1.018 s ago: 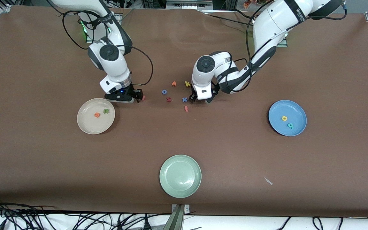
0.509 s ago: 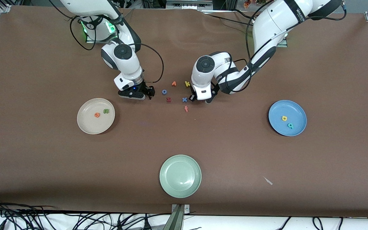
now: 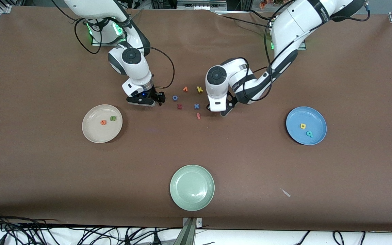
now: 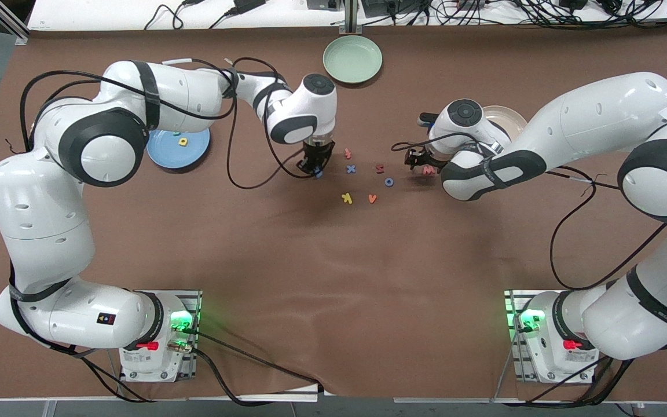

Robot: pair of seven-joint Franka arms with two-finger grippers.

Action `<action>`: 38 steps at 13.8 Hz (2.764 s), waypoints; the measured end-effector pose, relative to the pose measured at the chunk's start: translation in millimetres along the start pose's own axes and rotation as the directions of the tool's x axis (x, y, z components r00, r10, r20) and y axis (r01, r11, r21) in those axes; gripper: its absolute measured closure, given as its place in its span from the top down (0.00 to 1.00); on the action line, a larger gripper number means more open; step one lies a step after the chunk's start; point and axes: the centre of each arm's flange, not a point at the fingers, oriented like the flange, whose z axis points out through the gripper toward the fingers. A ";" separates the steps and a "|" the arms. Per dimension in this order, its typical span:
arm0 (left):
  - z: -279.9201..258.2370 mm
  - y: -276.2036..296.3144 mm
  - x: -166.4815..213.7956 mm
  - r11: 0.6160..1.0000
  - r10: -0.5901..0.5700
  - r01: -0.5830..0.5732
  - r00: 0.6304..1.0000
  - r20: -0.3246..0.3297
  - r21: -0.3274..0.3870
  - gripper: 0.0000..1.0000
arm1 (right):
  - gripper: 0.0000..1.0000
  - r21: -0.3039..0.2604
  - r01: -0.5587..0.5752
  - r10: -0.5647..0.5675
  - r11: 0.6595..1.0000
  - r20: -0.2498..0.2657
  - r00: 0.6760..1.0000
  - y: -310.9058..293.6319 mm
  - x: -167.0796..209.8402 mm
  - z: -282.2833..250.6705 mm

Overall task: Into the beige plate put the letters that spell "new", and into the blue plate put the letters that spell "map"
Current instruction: 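Drop the blue letter on the blue plate while the right gripper carries pink, then release the pink letter on the cream plate while the left gripper withdraws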

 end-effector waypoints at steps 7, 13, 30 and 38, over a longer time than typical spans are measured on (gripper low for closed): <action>-55.5 -25.1 159.9 0.877 0.455 -0.468 0.881 0.127 0.107 0.27 | 0.86 0.006 0.020 -0.020 1.000 -0.006 1.000 9.7 -4.2 11.0; -63.2 -89.8 286.4 0.710 0.671 -0.701 0.701 0.241 0.059 0.27 | 0.59 0.018 0.027 -0.026 0.999 -0.020 0.999 14.6 -3.2 12.1; -144.2 -209.1 412.6 0.672 0.729 -0.740 0.650 0.214 -0.043 1.00 | 0.39 -0.185 0.301 -0.308 0.936 -0.011 0.951 105.6 89.0 -55.8; -289.4 -292.9 419.9 0.828 0.560 -0.548 0.819 0.124 -0.115 1.00 | 0.42 -0.206 0.397 -0.406 0.894 -0.001 0.914 171.7 110.6 -49.4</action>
